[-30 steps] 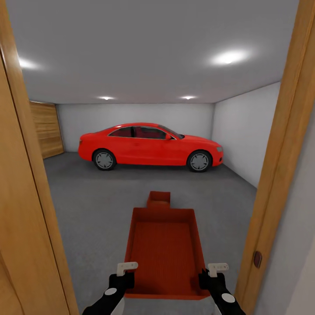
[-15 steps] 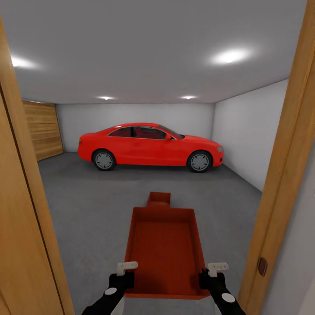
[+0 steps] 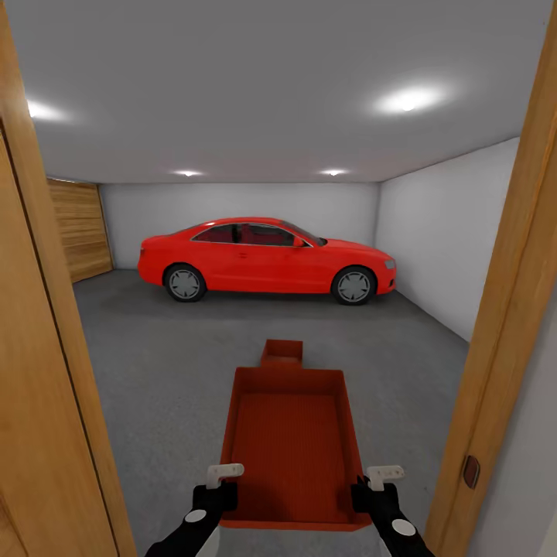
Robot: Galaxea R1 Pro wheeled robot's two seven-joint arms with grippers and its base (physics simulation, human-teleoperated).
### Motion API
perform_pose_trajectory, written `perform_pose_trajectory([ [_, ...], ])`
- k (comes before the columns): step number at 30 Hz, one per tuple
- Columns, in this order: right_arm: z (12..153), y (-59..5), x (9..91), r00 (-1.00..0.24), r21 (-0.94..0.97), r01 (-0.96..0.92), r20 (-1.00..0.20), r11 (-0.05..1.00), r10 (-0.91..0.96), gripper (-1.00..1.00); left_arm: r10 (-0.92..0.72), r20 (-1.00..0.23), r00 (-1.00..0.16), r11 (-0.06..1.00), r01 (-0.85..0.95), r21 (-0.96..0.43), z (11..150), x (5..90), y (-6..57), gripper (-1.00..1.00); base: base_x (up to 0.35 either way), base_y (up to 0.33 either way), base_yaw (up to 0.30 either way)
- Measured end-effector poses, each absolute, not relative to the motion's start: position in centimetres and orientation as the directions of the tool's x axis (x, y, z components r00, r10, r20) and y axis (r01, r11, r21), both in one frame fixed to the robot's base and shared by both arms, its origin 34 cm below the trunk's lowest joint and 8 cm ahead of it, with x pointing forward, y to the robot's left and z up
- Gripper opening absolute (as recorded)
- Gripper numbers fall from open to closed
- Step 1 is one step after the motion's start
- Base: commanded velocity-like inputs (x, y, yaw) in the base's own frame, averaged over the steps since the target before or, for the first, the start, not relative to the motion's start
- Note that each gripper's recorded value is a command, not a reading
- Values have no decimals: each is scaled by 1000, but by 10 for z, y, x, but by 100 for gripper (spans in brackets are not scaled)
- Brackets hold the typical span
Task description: Move the two storage containers from the living room to the garage. In the garage, place one container on the floor and stack the other container on top of it (either order is fine).
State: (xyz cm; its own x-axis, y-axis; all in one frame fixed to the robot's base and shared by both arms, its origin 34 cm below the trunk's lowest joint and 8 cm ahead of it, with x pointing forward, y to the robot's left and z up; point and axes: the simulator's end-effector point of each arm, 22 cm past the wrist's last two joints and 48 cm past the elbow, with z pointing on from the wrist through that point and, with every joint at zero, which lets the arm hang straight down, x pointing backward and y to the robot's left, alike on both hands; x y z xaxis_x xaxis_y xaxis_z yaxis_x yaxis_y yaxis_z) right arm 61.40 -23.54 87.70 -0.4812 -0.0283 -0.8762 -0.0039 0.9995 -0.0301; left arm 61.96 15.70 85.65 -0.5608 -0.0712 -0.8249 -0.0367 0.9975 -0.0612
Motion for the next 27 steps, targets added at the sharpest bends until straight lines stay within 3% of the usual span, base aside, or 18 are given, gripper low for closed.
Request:
perform_pose_trajectory([
  [27,878,-236,614,-479,-30,-3,-877,1000,-28,-100,-71,-826,-559,997,-36,-61,858,620,157,-100,14,1,-30],
])
